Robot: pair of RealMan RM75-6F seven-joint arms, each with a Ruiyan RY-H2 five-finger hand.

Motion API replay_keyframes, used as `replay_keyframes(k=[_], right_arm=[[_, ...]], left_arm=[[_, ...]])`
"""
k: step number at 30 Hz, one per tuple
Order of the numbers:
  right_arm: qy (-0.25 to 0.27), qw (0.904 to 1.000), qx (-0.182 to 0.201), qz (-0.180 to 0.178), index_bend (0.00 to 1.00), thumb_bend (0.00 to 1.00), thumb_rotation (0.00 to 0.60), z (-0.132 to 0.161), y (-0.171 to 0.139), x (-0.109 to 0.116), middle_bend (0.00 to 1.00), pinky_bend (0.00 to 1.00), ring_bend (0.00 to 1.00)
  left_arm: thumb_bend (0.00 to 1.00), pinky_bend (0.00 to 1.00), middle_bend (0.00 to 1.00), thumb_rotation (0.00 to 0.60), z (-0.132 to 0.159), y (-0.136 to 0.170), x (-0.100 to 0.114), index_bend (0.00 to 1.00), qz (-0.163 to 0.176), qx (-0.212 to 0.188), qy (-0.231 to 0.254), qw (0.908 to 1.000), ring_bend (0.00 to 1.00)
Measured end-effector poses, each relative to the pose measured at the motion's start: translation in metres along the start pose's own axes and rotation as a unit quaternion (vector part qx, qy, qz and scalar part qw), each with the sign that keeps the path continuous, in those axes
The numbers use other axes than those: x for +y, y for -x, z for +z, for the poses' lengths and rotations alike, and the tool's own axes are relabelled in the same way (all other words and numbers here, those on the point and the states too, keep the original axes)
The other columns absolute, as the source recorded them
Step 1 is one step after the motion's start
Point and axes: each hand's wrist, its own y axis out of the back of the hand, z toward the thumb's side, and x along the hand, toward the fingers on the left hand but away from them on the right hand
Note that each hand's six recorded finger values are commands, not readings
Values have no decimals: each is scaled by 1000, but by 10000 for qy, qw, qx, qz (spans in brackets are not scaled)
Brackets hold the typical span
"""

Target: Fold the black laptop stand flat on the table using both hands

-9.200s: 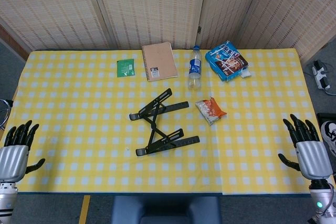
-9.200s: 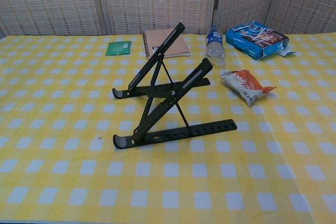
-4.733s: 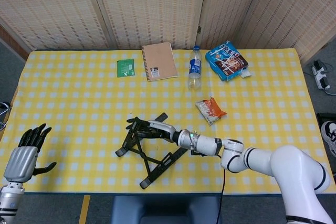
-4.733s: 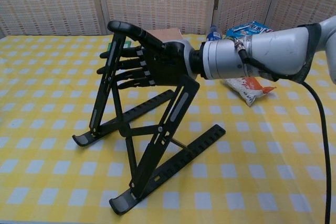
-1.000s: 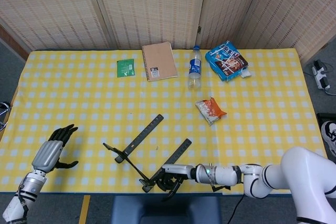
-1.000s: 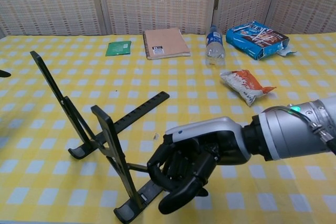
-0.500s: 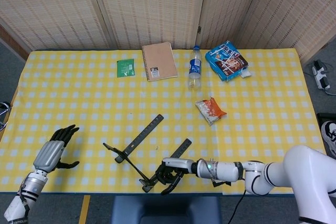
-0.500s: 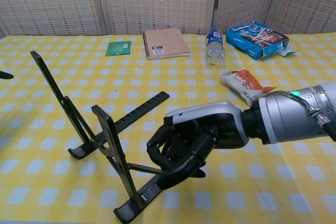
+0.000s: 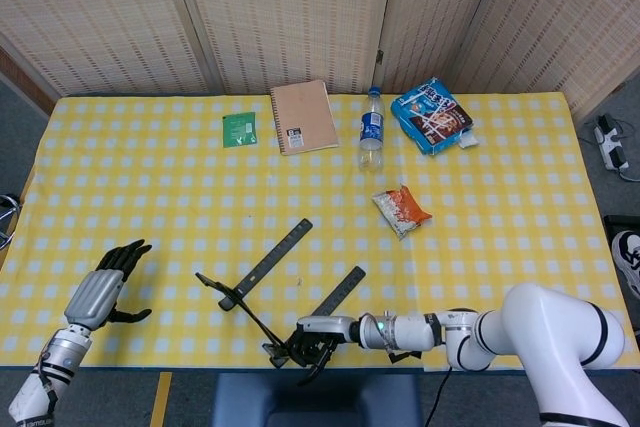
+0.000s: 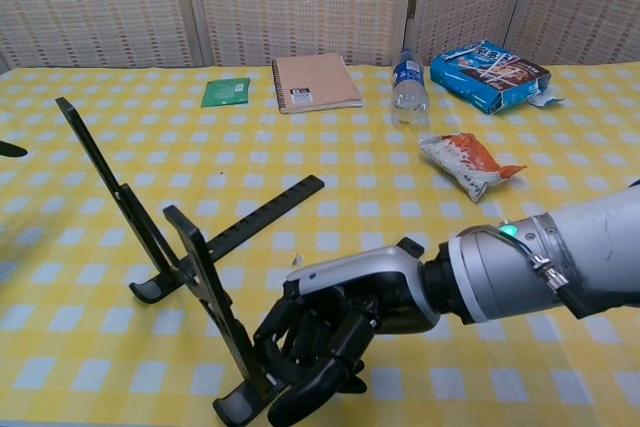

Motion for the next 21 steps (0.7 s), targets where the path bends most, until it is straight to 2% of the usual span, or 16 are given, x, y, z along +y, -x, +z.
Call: replay_keyframes(k=[13, 17, 21], right_arm=[[6, 10000, 82, 25, 703, 158, 480, 3, -3, 1, 848, 735, 853], [-102, 9997, 191, -148, 703, 159, 480, 13, -20, 13, 848, 735, 850], [-280, 9977, 375, -490, 703, 159, 479, 30, -48, 29, 835, 735, 830]], left_arm=[[199, 0, 61, 600, -1, 0, -1, 83, -24, -4, 8, 10000, 38], [199, 0, 61, 600, 2, -5, -1, 83, -54, -89, -24, 9999, 39], [200, 0, 61, 600, 7, -12, -3, 84, -152, -193, 50, 9997, 39]])
